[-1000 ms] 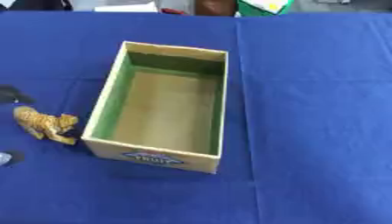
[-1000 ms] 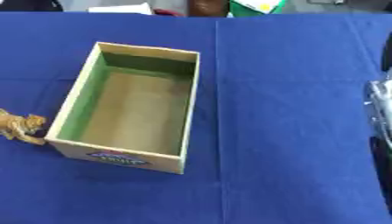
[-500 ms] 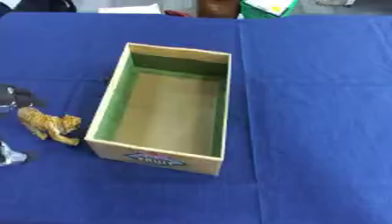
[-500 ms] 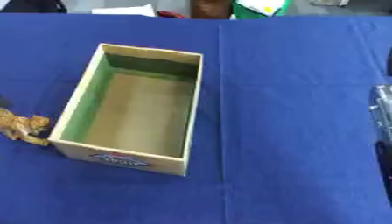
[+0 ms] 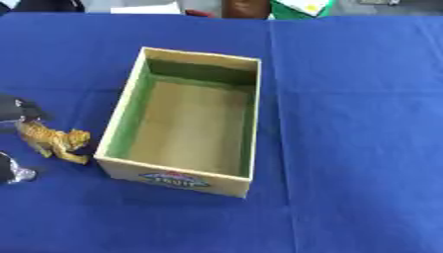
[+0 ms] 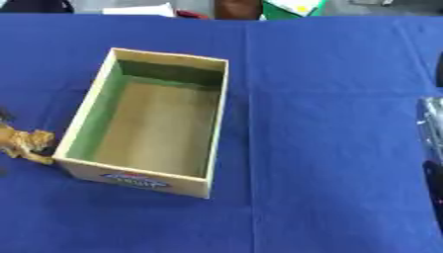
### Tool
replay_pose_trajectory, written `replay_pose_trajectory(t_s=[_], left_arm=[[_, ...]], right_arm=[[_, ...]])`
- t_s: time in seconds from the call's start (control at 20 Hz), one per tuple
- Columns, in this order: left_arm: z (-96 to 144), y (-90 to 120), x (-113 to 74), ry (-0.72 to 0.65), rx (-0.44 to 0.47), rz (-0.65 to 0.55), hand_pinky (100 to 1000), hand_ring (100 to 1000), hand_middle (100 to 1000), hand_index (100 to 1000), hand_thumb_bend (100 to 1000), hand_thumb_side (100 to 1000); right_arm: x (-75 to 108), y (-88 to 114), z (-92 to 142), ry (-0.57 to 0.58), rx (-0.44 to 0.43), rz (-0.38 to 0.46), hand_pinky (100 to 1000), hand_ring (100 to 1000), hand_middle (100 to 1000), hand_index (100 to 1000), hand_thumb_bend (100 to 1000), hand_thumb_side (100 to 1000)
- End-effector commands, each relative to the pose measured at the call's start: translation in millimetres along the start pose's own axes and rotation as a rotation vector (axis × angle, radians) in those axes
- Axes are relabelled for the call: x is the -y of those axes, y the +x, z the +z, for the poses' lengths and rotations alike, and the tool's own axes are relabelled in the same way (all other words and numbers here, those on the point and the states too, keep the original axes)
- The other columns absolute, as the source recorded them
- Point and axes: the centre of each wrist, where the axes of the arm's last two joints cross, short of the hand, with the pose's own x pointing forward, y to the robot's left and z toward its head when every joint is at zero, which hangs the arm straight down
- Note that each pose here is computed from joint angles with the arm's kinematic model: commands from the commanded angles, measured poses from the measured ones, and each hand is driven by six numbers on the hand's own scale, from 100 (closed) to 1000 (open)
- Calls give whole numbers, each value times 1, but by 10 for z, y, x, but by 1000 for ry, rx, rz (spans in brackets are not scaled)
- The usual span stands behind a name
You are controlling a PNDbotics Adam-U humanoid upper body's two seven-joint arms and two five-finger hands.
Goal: Pick up objects on the table and place them in the box.
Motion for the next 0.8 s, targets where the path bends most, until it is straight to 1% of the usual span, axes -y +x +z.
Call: replay_pose_trajectory(t_s=[0.05, 0.1, 0.15, 0.2, 0.3, 0.4, 0.45, 0.5, 0.55, 0.65, 0.7, 0.8], left_arm=[[7, -60, -50, 11, -17, -21, 760, 929, 896, 985, 368, 589], [-14, -62, -48, 9, -20, -27, 758, 928, 895, 981, 356, 590], [-38, -65, -43, 8, -26, -32, 753, 925, 891, 973, 324, 590], [-62, -67, -36, 6, -30, -37, 752, 924, 889, 970, 316, 590], [-104, -64, -23, 7, -34, -45, 738, 913, 868, 940, 257, 602], [-126, -51, -19, 17, -32, -50, 727, 903, 851, 909, 249, 597], [-130, -45, -19, 23, -28, -51, 711, 883, 824, 875, 225, 591], [-132, -41, -19, 31, -25, -51, 709, 881, 820, 871, 219, 591], [-132, -38, -20, 38, -22, -51, 679, 856, 789, 829, 169, 582], [-129, -35, -26, 50, -17, -50, 656, 837, 773, 807, 100, 571], [-127, -35, -28, 53, -16, -51, 649, 832, 768, 805, 100, 565], [-130, -36, -22, 53, -15, -51, 621, 812, 755, 803, 100, 522]], right_arm=[[19, 62, -55, 8, 27, -5, 812, 677, 759, 851, 100, 988], [17, 62, -55, 9, 27, -5, 812, 677, 759, 851, 100, 988], [16, 62, -54, 10, 27, -6, 812, 677, 759, 851, 100, 988], [15, 62, -54, 10, 26, -6, 812, 677, 759, 851, 100, 988], [14, 62, -52, 11, 25, -6, 813, 677, 759, 852, 100, 987], [15, 61, -52, 10, 25, -6, 813, 677, 759, 852, 100, 987], [15, 61, -51, 10, 24, -6, 813, 677, 759, 852, 100, 986], [16, 60, -51, 9, 24, -5, 813, 677, 759, 852, 100, 986], [16, 60, -50, 9, 23, -6, 813, 677, 759, 853, 100, 984], [15, 59, -49, 9, 22, -6, 813, 677, 759, 853, 100, 986], [15, 59, -48, 8, 22, -6, 813, 677, 759, 853, 100, 986], [16, 58, -47, 7, 22, -6, 813, 677, 759, 853, 100, 987]])
